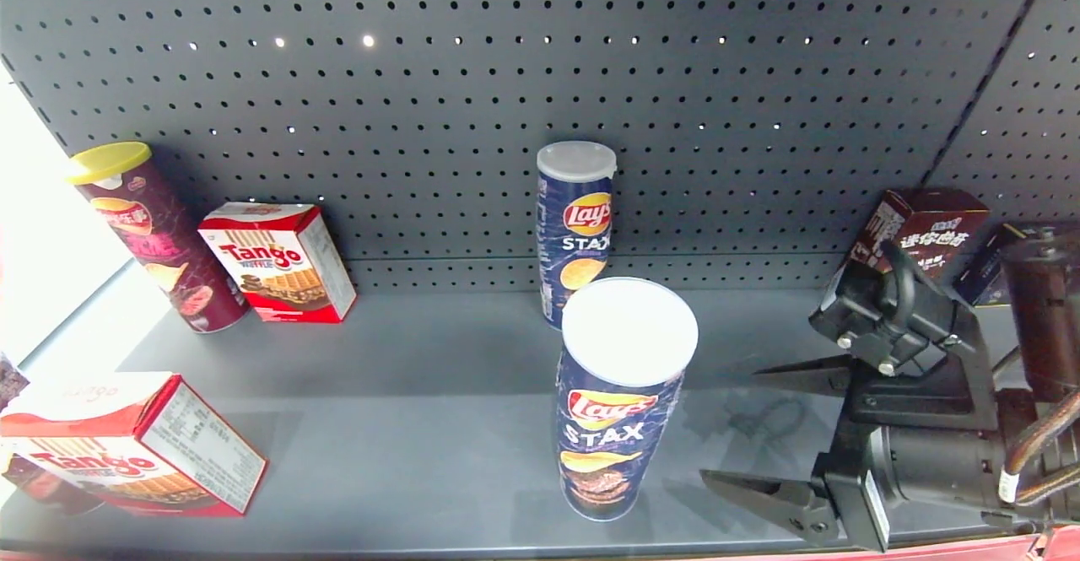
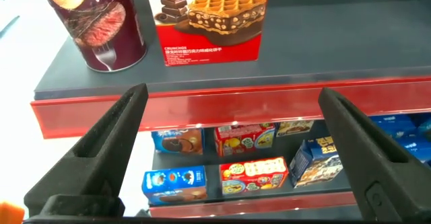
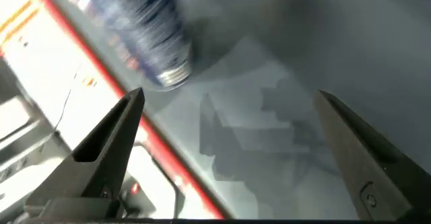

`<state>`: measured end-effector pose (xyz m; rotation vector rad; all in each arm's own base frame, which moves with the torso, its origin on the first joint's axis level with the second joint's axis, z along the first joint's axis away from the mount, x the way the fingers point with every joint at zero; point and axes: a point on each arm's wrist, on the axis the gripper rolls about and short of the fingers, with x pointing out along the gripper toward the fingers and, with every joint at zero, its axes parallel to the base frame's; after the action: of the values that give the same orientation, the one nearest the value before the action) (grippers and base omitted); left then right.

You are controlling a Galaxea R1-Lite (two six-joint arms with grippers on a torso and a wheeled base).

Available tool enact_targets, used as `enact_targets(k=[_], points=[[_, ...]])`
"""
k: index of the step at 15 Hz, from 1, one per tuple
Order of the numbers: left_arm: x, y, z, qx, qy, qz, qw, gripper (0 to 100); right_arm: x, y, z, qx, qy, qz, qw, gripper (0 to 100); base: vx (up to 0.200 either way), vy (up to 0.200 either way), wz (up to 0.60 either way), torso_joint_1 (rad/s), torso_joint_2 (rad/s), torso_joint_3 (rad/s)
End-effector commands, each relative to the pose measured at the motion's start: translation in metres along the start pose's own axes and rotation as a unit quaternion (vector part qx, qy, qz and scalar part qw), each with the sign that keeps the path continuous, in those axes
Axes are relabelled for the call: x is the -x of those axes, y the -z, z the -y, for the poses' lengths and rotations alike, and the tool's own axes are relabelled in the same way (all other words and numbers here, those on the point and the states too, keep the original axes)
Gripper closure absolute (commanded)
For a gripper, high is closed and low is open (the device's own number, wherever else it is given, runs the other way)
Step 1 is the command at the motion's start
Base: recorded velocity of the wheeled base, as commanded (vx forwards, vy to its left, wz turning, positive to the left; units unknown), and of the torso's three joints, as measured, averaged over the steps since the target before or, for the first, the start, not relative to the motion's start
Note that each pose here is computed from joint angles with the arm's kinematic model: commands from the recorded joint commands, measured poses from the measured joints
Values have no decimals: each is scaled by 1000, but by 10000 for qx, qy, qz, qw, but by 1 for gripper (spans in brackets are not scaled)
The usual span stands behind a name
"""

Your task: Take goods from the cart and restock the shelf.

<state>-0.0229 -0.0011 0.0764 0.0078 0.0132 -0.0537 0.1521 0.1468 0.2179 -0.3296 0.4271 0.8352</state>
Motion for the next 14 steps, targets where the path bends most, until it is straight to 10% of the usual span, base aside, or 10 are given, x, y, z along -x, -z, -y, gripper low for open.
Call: enact_targets(k=[1,14], points=[[0,0,0,3,0,-17,10000,0,-5,7,-6,49,-138,-160,9998,0,0,0,0,0,0,0],[0,0,0,3,8,-25,10000,0,-29,2,-9,98,-279,-156,9994,0,0,0,0,0,0,0]])
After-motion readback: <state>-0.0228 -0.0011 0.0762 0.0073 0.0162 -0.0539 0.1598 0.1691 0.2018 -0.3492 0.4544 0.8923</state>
